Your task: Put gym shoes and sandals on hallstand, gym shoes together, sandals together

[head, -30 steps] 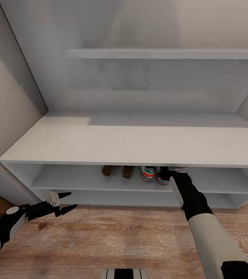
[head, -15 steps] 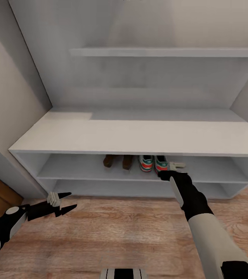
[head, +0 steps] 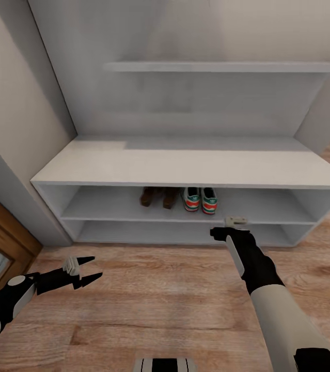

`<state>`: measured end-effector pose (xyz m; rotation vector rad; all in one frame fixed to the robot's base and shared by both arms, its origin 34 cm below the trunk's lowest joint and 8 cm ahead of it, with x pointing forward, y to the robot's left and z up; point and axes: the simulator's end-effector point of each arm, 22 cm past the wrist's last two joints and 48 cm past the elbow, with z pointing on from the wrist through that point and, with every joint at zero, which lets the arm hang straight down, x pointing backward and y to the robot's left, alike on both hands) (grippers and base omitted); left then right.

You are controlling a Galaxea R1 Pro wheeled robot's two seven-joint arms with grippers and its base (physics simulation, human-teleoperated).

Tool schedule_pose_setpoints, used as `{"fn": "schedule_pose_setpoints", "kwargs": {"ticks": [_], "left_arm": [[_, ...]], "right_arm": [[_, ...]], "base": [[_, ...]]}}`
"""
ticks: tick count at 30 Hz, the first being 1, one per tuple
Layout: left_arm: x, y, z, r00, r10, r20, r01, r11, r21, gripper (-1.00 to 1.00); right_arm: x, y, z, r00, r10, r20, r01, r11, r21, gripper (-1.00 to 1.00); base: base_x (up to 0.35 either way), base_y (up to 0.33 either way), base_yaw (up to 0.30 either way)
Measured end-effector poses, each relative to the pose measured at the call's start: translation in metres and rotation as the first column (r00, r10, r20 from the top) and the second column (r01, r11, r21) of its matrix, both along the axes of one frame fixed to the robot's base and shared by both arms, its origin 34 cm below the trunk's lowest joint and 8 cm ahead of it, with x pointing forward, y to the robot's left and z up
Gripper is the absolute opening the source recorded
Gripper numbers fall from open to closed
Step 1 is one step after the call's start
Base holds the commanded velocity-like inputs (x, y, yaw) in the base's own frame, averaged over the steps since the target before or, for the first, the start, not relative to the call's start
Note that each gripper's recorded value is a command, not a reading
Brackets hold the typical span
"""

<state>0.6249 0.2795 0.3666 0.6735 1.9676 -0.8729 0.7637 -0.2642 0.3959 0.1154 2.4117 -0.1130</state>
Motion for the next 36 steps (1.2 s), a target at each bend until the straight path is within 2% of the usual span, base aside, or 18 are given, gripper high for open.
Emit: {"fn": "schedule_pose_setpoints", "kwargs": {"ticks": [8, 20, 26, 32, 34, 36], "left_arm": [[0.001, 0.0, 0.001, 1.0, 0.001, 0.002, -0.001, 1.0, 0.0, 1.0], [0.001, 0.0, 0.001, 1.0, 0.001, 0.002, -0.001, 1.0, -0.001, 1.0], [0.001, 0.0, 0.001, 1.0, 0.002, 0.002, -0.002, 1.0, -0.001, 1.0], [0.001, 0.001, 0.001, 1.0, 0.004, 0.0, -0.004, 1.0, -0.001, 1.0], [0.001, 0.001, 0.001, 1.0, 0.004, 0.0, -0.004, 1.0, -0.001, 1.0], [0.001, 0.001, 0.001, 1.0, 0.005, 0.0, -0.005, 1.0, -0.002, 1.0]], "right_arm": [[0.0, 0.0, 0.0, 1.0, -0.001, 0.004, 0.001, 1.0, 0.003, 1.0], [0.013, -0.001, 0.012, 0.996, -0.004, 0.088, 0.005, 1.0, -0.003, 1.0], [0.016, -0.001, 0.015, 0.995, -0.005, 0.104, 0.005, 1.0, -0.001, 1.0], [0.032, -0.003, 0.034, 0.973, -0.019, 0.229, 0.017, 1.0, 0.008, 1.0], [0.032, -0.003, 0.032, 0.971, -0.021, 0.238, 0.02, 1.0, 0.009, 1.0], [0.027, -0.004, 0.014, 0.973, -0.025, 0.23, 0.024, 1.0, 0.009, 1.0]], "base": [[-0.056, 0.0, 0.0], [-0.002, 0.0, 0.0], [0.0, 0.0, 0.0], [0.0, 0.0, 0.0], [0.0, 0.0, 0.0], [0.0, 0.0, 0.0]]}}
